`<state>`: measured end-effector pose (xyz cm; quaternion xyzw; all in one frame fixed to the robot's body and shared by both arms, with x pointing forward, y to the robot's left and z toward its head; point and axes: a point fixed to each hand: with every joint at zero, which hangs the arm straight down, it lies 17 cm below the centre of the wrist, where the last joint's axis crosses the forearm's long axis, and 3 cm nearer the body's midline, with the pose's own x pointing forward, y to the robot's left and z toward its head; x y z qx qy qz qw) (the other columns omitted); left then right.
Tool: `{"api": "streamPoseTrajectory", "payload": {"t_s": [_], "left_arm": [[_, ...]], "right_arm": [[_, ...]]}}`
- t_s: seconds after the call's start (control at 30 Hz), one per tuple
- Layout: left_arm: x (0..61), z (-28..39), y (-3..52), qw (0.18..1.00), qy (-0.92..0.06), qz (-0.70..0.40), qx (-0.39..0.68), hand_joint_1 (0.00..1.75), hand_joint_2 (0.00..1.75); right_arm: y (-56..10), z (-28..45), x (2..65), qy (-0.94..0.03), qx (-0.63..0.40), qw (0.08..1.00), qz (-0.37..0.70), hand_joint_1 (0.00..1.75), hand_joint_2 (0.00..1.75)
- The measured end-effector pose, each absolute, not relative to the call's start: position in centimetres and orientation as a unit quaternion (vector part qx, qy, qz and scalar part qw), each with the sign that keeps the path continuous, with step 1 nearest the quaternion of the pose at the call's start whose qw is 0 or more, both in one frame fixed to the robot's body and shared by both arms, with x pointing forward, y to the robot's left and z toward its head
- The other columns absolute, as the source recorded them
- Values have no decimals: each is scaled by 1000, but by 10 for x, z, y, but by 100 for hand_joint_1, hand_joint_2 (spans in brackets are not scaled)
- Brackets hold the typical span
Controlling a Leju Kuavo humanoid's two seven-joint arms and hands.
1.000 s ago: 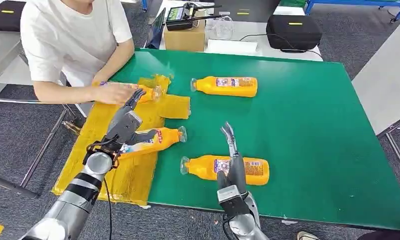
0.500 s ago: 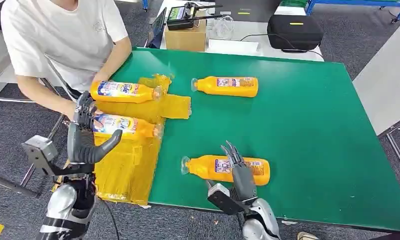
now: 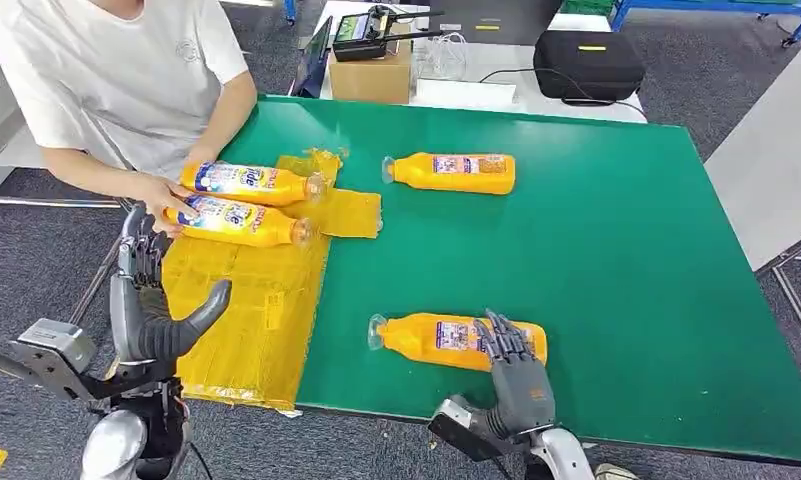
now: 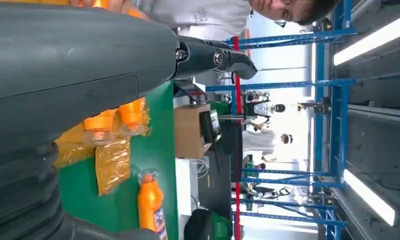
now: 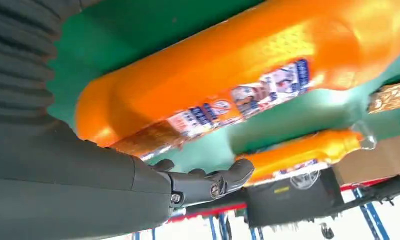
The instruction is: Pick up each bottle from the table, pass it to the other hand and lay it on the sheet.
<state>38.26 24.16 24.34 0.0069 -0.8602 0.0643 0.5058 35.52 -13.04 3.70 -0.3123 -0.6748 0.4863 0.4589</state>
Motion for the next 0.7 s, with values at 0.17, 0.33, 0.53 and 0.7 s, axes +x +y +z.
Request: {"api": "streamPoseTrajectory", "payload": {"t_s": [0.17,0.33,0.53,0.7], "left_arm": [[378,243,238,508,-859,65,3,0,175],[378,244,233,508,-859,68,-5,0,175],[378,244,229,509,-858,73,-13,0,175],[380,242,231,512,-857,56,28,0,175]], "right_arm": [[-142,58,357,-664,-375,395,512,0,175],[-145,73,359,-669,-388,374,512,0,175],[-149,67,368,-658,-374,396,520,0,175],[-153,50,381,-643,-343,437,527,0,175]]}}
